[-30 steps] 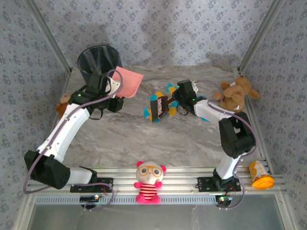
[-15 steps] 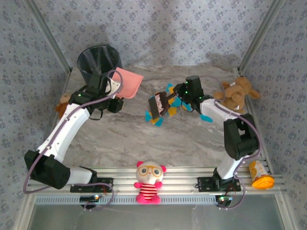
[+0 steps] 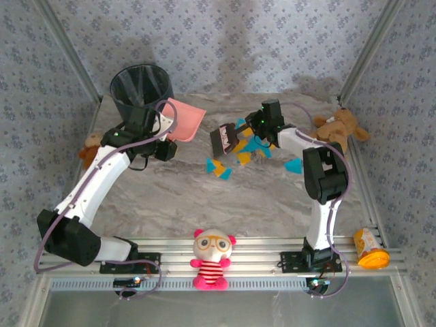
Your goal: Sweep away the paper scraps from the table
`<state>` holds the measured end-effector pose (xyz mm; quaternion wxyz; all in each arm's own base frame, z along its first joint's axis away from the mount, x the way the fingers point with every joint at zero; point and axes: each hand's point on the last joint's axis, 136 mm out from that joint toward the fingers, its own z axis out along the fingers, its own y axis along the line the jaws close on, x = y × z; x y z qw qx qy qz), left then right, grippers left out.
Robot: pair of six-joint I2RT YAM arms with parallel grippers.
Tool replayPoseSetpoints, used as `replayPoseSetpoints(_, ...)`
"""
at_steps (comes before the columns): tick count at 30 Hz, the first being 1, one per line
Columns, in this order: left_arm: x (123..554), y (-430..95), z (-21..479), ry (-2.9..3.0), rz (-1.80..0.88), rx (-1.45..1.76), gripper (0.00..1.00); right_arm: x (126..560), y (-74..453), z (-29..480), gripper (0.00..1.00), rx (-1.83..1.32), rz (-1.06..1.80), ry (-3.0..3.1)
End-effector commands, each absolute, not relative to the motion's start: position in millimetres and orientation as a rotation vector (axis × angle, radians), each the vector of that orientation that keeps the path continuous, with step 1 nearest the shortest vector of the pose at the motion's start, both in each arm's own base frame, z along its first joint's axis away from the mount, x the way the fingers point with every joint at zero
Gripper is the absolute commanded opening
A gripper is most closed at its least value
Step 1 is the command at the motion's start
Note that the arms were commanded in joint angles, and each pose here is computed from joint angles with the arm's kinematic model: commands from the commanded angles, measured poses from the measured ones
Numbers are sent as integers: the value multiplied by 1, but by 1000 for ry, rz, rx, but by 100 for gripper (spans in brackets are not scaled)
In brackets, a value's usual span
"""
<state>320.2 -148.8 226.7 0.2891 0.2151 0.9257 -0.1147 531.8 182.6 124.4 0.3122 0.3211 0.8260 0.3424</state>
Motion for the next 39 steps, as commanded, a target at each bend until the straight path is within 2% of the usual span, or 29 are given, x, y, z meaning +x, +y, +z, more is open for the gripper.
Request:
replayPoseSetpoints(1,321,-149,231,2464,-286,601,0,536,174,128,0,953,880,2158)
replayPoseSetpoints(12,321,-149,227,2481,-276,611,0,489,151,105,0,1056,760,2204)
replayPoseSetpoints(25,317,-152,213,2523,-229,681,0,424,141,107,0,994,680,2252)
replayPoseSetpoints(31,310,-156,200,2532,-219,799,0,414,143,128,0,904,703,2240)
replayPoseSetpoints(39,285,-156,186,2504,-240,1051,0,429,174,187,0,555,822,2174)
